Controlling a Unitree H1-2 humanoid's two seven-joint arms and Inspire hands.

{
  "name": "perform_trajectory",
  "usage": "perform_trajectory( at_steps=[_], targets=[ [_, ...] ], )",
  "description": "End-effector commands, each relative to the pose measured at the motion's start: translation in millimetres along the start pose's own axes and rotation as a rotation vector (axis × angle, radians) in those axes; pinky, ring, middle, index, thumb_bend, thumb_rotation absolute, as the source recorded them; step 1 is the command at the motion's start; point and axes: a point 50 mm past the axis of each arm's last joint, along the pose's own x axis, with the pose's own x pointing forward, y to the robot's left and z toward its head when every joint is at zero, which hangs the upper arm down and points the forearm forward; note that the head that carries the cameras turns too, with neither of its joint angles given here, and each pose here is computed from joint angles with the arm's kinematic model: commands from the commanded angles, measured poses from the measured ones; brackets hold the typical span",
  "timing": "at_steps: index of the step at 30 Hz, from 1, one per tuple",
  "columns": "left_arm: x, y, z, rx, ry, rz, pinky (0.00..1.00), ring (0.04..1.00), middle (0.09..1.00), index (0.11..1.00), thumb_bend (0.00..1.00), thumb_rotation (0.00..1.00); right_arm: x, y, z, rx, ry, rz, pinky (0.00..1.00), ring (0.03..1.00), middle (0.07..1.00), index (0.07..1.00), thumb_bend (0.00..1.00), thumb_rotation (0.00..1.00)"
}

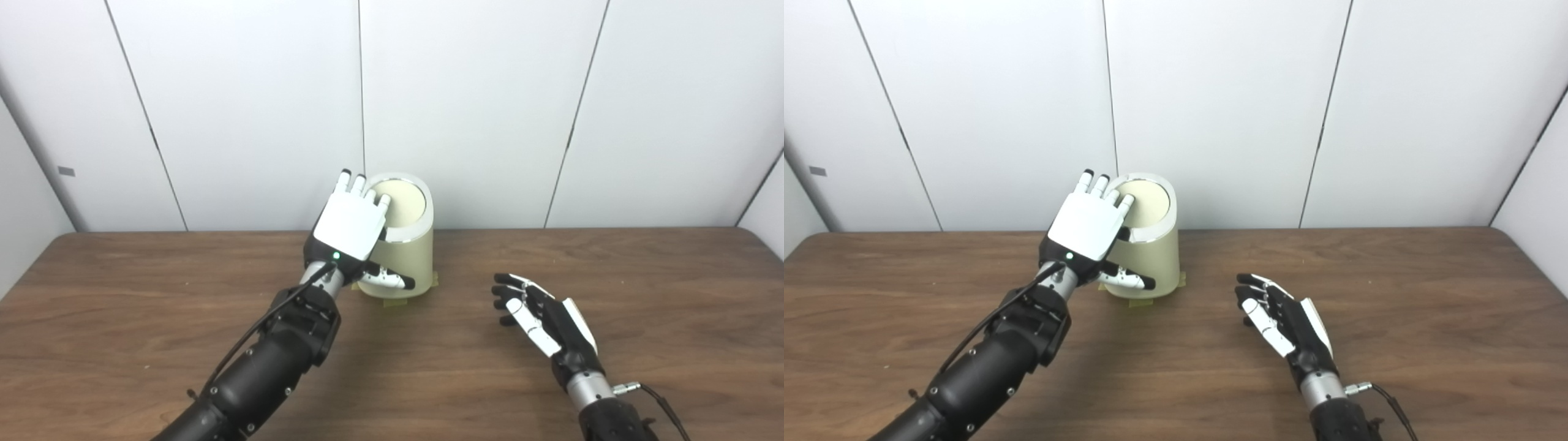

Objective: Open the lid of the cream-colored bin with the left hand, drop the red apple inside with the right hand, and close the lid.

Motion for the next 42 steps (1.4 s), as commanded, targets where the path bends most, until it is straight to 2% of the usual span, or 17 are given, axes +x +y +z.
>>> perform_trajectory(
  at_steps=[1, 5, 10, 15, 17, 20, 26, 30, 32, 35, 37, 39, 42],
  targets=[
    [-15.8, -26.1, 8.3, -0.058, -0.019, -0.097, 1.0, 0.991, 0.912, 0.903, 0.83, 0.9, 6.9, -1.0, 17.1, 0.014, -0.058, 0.01, 0.64, 0.744, 0.78, 0.787, 0.31, 0.74],
    [-26.8, -17.5, 19.4, -0.216, 0.006, 0.027, 1.0, 1.0, 0.954, 0.944, 0.75, 0.87, 6.4, 0.2, 15.8, 0.02, -0.06, 0.008, 0.64, 0.744, 0.779, 0.786, 0.32, 0.74],
    [-38.1, -10.7, 26.2, -0.34, 0.013, 0.133, 1.0, 0.992, 0.96, 0.969, 0.7, 0.84, 6.0, 0.7, 16.1, 0.018, -0.056, 0.006, 0.65, 0.745, 0.774, 0.781, 0.32, 0.73],
    [-46.5, -7.6, 27.9, -0.421, 0.01, 0.197, 1.0, 0.966, 0.943, 0.977, 0.67, 0.85, 6.9, 0.6, 15.3, 0.043, -0.051, 0.012, 0.66, 0.756, 0.785, 0.789, 0.35, 0.72],
    [-48.3, -6.9, 25.8, -0.483, 0.023, 0.212, 1.0, 0.99, 0.982, 0.996, 0.67, 0.85, 6.9, 0.6, 14.4, 0.038, -0.048, 0.008, 0.65, 0.748, 0.779, 0.783, 0.36, 0.72],
    [-49.9, -5.1, 18.6, -0.598, 0.053, 0.231, 1.0, 0.999, 0.999, 1.0, 0.64, 0.86, 7.0, 0.8, 14.1, 0.038, -0.046, 0.008, 0.65, 0.743, 0.776, 0.781, 0.35, 0.7],
    [-59.2, 1.3, -5.9, -0.785, 0.163, 0.327, 1.0, 1.0, 1.0, 1.0, 0.56, 0.99, 6.5, 0.6, 14.8, 0.032, -0.041, 0.013, 0.63, 0.732, 0.772, 0.782, 0.35, 0.7],
    [-75.0, -4.6, -24.2, -0.857, 0.205, 0.338, 1.0, 1.0, 1.0, 1.0, 0.53, 0.97, 6.5, 0.7, 14.8, 0.026, -0.042, 0.017, 0.63, 0.73, 0.773, 0.784, 0.32, 0.68],
    [-84.7, -10.0, -31.5, -0.896, 0.215, 0.335, 1.0, 1.0, 1.0, 1.0, 0.53, 0.95, 6.0, 1.0, 15.5, 0.023, -0.039, 0.016, 0.63, 0.732, 0.775, 0.787, 0.32, 0.69],
    [-102.5, -21.0, -42.2, -1.03, 0.231, 0.355, 1.0, 1.0, 1.0, 1.0, 0.49, 0.92, 5.5, 0.8, 16.0, 0.025, -0.039, 0.016, 0.63, 0.731, 0.774, 0.783, 0.33, 0.69],
    [-116.3, -32.2, -48.9, -1.128, 0.23, 0.394, 1.0, 1.0, 1.0, 1.0, 0.44, 0.9, 5.1, 0.5, 16.5, 0.024, -0.036, 0.013, 0.64, 0.737, 0.778, 0.786, 0.33, 0.68],
    [-131.2, -46.3, -55.9, -1.187, 0.21, 0.455, 1.0, 1.0, 1.0, 1.0, 0.37, 0.93, 4.9, -0.1, 16.5, 0.027, -0.038, 0.01, 0.64, 0.739, 0.778, 0.786, 0.33, 0.68],
    [-145.5, -59.7, -59.9, -1.293, 0.191, 0.514, 0.96, 0.974, 0.965, 0.957, 0.33, 0.96, 4.9, -1.5, 16.5, 0.013, -0.049, 0.003, 0.65, 0.743, 0.78, 0.795, 0.32, 0.67]
  ],
)
